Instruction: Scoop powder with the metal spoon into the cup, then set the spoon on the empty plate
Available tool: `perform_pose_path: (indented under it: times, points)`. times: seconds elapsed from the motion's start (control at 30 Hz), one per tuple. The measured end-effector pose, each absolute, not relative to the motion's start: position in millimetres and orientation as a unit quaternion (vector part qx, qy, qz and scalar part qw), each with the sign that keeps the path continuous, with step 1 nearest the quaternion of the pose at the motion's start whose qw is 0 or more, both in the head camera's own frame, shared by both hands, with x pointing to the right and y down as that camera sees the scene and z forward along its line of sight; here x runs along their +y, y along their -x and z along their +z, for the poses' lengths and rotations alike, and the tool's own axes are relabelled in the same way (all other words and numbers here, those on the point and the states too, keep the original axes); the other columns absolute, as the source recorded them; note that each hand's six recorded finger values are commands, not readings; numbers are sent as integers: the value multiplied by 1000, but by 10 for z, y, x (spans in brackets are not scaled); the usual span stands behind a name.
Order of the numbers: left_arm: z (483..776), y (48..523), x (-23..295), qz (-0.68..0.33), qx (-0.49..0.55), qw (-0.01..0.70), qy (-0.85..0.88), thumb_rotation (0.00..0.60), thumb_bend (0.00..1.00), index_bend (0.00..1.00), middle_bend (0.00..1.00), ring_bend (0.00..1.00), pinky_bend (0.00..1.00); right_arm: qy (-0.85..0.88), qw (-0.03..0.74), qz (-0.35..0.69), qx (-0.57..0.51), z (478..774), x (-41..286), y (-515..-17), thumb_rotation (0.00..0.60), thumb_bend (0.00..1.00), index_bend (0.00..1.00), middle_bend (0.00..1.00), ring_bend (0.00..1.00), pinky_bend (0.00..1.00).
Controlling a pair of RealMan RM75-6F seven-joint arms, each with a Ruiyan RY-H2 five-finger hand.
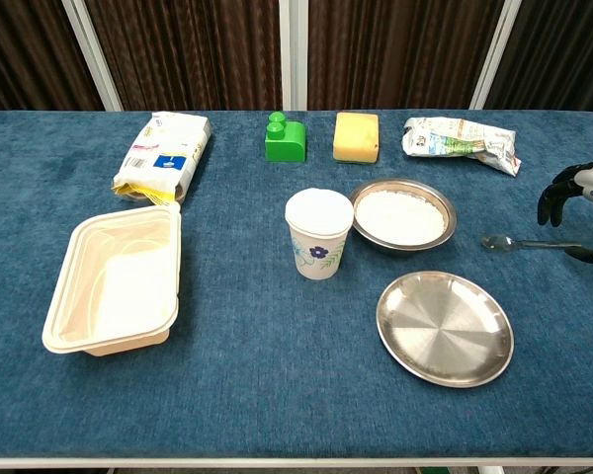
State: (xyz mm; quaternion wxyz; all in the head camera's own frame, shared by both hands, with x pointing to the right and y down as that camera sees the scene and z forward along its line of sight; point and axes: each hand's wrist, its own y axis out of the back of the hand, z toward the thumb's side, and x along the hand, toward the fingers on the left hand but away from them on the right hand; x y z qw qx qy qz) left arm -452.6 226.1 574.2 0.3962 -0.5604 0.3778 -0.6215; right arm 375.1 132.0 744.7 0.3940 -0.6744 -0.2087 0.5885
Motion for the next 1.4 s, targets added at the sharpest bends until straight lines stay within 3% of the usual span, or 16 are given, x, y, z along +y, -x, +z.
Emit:
perform_pose_path:
  times: [0.4, 1.4]
  points:
    - [5774, 4539, 2262, -624, 377, 393, 561, 600, 0, 101, 105, 29, 0, 679, 385, 589, -209, 7589, 1308, -3729, 600, 232, 472, 458, 169, 139]
    - [5818, 4578, 2274, -627, 379, 386, 561, 600, 0, 101, 105, 30, 0, 686, 373, 590, -206, 7645, 1256, -3685, 600, 270, 497, 509, 201, 142]
